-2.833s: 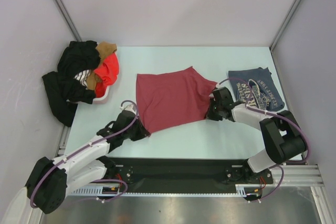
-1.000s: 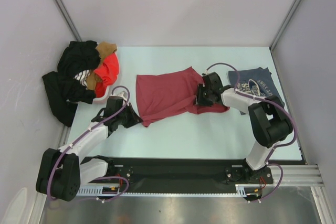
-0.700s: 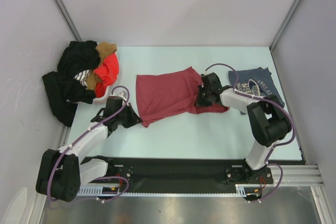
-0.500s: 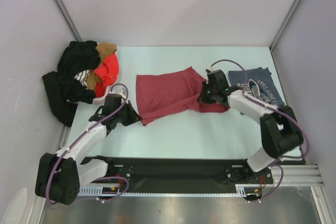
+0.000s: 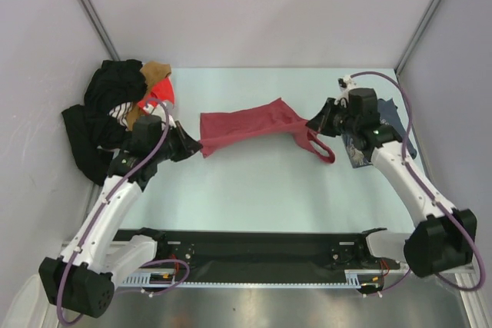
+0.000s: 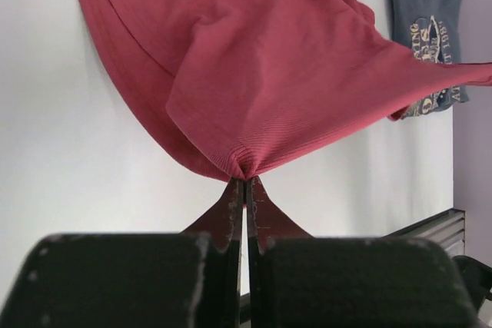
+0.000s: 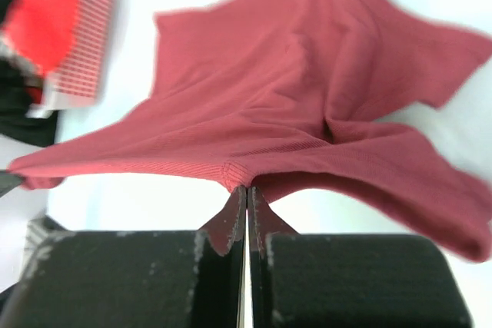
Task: Fold and stack the tank tops
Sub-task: Flatten the tank top out, then fold the tank top
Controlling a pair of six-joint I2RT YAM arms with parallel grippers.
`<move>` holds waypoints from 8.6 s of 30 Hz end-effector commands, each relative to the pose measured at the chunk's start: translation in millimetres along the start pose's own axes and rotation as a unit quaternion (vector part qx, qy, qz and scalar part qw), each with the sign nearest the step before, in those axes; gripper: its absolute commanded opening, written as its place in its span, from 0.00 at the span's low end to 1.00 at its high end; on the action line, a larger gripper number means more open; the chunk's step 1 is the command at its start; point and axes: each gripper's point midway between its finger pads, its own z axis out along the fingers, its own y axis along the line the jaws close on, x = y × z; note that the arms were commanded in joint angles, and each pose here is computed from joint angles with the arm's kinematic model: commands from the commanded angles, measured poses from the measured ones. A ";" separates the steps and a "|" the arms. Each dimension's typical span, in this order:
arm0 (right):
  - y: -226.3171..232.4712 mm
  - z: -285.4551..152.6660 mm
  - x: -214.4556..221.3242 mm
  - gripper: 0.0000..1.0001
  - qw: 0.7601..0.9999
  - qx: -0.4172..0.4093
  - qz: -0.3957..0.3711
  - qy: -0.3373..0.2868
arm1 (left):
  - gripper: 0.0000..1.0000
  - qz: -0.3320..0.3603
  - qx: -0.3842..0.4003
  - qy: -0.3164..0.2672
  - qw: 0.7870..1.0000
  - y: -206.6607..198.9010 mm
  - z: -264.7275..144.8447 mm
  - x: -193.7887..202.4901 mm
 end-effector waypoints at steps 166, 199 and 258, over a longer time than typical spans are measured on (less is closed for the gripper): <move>-87.4 121.1 74.8 0.00 0.989 0.041 0.128 0.067 | 0.13 0.051 -0.126 0.024 0.990 114.2 134.8 21.1; -82.3 117.0 66.3 0.44 0.988 0.063 0.123 0.062 | 0.65 0.014 -0.104 -0.020 0.994 80.1 122.7 -0.2; -72.3 133.4 112.0 0.20 0.982 0.096 0.109 0.123 | 0.25 -0.002 -0.157 0.038 0.987 114.2 162.6 19.9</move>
